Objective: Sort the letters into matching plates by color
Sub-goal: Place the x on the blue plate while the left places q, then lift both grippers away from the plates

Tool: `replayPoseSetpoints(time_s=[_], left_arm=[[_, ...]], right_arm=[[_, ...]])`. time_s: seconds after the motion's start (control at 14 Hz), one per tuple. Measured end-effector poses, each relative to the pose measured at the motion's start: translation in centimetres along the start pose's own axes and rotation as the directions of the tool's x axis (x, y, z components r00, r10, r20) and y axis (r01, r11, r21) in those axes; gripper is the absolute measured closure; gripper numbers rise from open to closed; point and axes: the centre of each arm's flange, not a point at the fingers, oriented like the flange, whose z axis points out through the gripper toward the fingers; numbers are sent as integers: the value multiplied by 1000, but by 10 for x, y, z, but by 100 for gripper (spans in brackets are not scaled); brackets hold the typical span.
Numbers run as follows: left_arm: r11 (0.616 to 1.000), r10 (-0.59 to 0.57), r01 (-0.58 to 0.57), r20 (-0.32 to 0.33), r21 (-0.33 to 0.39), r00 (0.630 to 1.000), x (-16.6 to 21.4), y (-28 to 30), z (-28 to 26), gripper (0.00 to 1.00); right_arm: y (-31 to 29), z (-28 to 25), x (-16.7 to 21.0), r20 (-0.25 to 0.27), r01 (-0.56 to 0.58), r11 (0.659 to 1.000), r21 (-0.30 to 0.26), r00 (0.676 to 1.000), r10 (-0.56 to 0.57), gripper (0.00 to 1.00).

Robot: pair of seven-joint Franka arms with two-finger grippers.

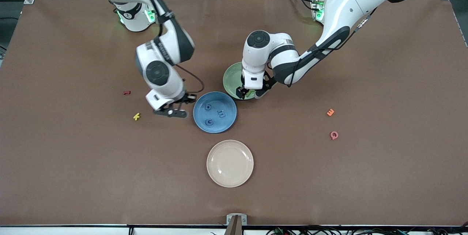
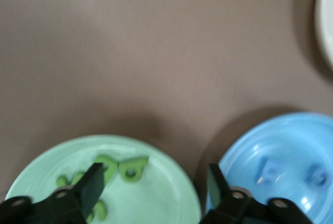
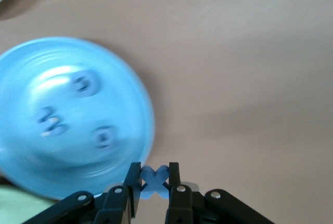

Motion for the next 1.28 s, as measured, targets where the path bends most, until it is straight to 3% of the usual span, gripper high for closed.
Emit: replayPoseSetpoints(time_s=[0.07, 0.5, 0.78, 1.07, 1.28], left_arm=[[1000, -18, 18, -6, -11, 1000, 18, 5, -4, 0], [999, 25, -27, -62, -26, 998, 176, -3, -16, 0], [994, 111, -109, -109, 24, 988, 259, -25, -28, 0], [977, 208, -199, -141, 76, 968, 330, -47, -46, 0], [953, 290, -272, -147, 132, 946, 379, -66, -61, 0]], right_arm=[[-20, 5, -8, -7, -29, 1000, 11, 1000, 29, 74], [-75, 68, -13, -64, -110, 991, 78, 991, 115, 74], [-79, 72, -12, -66, -117, 990, 84, 990, 123, 74], [-80, 73, -15, -60, -122, 990, 77, 990, 126, 38], [-85, 60, -25, -20, -117, 992, 38, 993, 118, 10]])
